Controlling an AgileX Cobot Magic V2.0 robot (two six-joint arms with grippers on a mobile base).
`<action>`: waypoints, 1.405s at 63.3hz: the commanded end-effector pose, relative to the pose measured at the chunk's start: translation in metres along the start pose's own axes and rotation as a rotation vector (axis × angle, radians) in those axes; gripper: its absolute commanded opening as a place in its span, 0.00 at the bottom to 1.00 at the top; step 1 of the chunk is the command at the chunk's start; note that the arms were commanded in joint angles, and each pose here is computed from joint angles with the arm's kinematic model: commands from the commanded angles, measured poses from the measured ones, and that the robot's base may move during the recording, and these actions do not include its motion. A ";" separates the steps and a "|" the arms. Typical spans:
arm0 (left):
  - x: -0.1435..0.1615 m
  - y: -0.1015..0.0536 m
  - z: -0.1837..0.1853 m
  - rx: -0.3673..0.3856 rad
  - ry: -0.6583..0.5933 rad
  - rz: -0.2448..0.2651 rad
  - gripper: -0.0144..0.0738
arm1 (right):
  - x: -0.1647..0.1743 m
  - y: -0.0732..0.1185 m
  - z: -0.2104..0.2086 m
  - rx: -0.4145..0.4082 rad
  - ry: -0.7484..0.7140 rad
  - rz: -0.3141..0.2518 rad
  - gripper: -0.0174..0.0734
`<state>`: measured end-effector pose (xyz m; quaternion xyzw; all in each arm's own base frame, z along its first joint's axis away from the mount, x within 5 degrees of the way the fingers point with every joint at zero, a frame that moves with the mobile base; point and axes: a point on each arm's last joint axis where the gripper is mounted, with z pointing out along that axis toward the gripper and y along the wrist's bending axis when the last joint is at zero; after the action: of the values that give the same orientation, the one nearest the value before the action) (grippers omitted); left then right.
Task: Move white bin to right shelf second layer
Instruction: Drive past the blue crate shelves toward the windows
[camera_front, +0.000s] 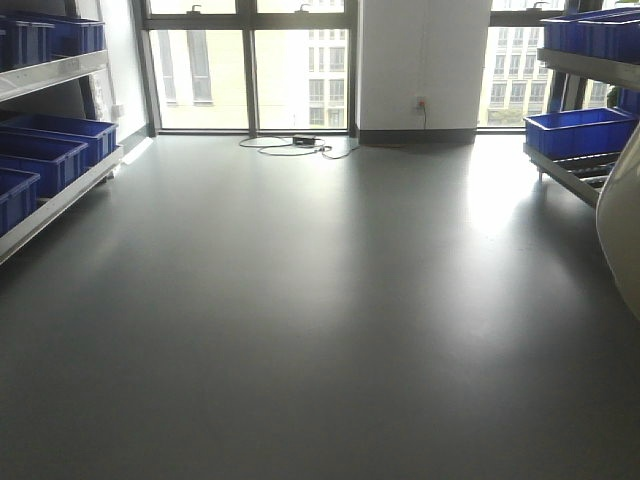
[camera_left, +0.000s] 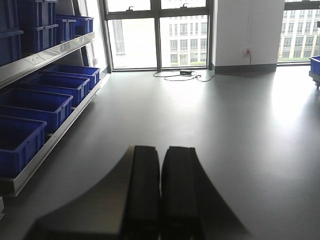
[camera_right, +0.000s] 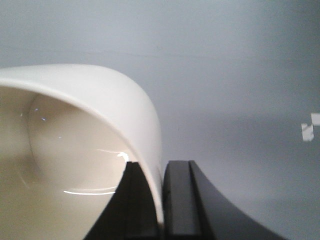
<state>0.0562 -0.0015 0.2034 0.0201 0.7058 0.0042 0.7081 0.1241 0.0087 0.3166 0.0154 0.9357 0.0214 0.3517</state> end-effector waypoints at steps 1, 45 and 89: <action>0.004 0.000 0.000 -0.004 -0.061 -0.009 0.26 | -0.012 0.001 -0.007 -0.008 -0.099 -0.004 0.25; 0.004 0.000 0.000 -0.004 -0.061 -0.009 0.26 | -0.012 0.001 -0.007 -0.008 -0.099 -0.004 0.25; 0.004 0.000 0.000 -0.004 -0.061 -0.009 0.26 | -0.012 0.001 -0.007 -0.008 -0.099 -0.004 0.25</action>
<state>0.0562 -0.0015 0.2034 0.0201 0.7058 0.0042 0.7081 0.1240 0.0089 0.3166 0.0157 0.9357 0.0222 0.3516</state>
